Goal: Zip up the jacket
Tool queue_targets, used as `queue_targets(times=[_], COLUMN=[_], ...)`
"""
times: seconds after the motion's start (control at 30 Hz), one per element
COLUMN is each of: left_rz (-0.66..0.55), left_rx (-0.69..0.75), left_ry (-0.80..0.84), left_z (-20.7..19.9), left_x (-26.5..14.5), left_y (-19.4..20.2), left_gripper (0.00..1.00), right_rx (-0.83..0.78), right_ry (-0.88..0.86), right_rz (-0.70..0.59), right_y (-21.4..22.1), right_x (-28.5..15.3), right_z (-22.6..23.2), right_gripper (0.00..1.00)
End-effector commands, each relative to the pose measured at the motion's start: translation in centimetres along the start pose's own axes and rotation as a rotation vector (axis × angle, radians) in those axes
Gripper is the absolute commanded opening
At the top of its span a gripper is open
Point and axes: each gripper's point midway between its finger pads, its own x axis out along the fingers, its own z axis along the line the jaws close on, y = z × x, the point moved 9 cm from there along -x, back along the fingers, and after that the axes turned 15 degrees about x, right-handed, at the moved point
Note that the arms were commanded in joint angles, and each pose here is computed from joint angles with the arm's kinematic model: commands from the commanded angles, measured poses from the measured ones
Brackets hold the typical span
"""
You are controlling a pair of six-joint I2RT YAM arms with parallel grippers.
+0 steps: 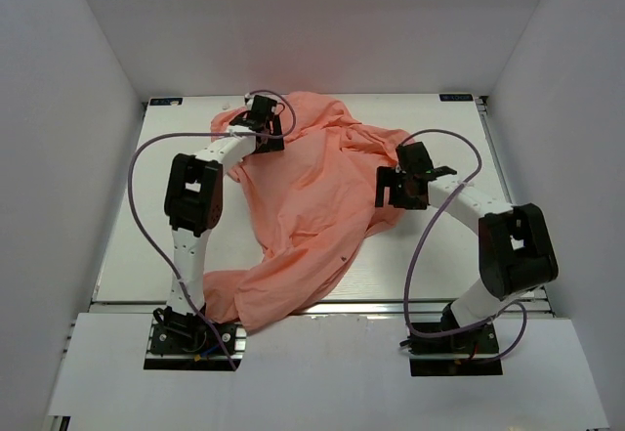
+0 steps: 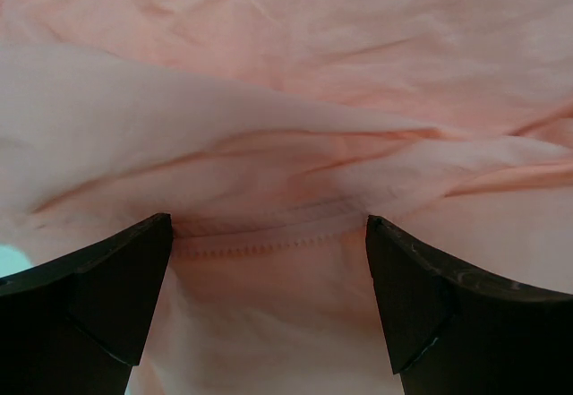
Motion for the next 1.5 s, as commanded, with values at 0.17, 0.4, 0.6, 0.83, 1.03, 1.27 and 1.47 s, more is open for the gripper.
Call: queue_targets(times=[0.17, 0.4, 0.6, 0.83, 1.03, 1.27, 1.47], left_rz=[0.059, 0.228, 0.453, 0.491, 0.400, 0.140, -0.028], left_rx=[0.047, 0.008, -0.088, -0.069, -0.052, 0.025, -0.043], left_ry=[-0.015, 0.008, 0.106, 0.267, 0.519, 0.359, 0.193], left_z=[0.1, 0.4, 0.6, -1.7, -4.6, -3.0, -1.7], left_x=[0.7, -0.1, -4.7, -13.0, -17.0, -19.2, -19.1], left_y=[2.0, 8.4, 16.3, 19.3, 16.2, 9.1, 5.1], left_gripper=[0.98, 0.98, 0.98, 0.98, 0.98, 0.98, 0.98], right_rx=[0.065, 0.111, 0.136, 0.074, -0.054, -0.074, 0.088], right_ry=[0.109, 0.188, 0.142, 0.029, -0.168, -0.172, -0.022], right_rz=[-0.010, 0.013, 0.018, -0.126, -0.375, -0.333, -0.214], right_y=[-1.8, -4.3, -10.4, -20.2, -25.7, -24.4, -14.0], right_x=[3.7, 7.0, 10.6, 14.4, 14.6, 5.3, 0.4], right_z=[0.5, 0.1, 0.1, 2.8, 4.1, 4.3, 1.6], right_gripper=[0.89, 0.89, 0.89, 0.89, 0.89, 0.89, 0.89])
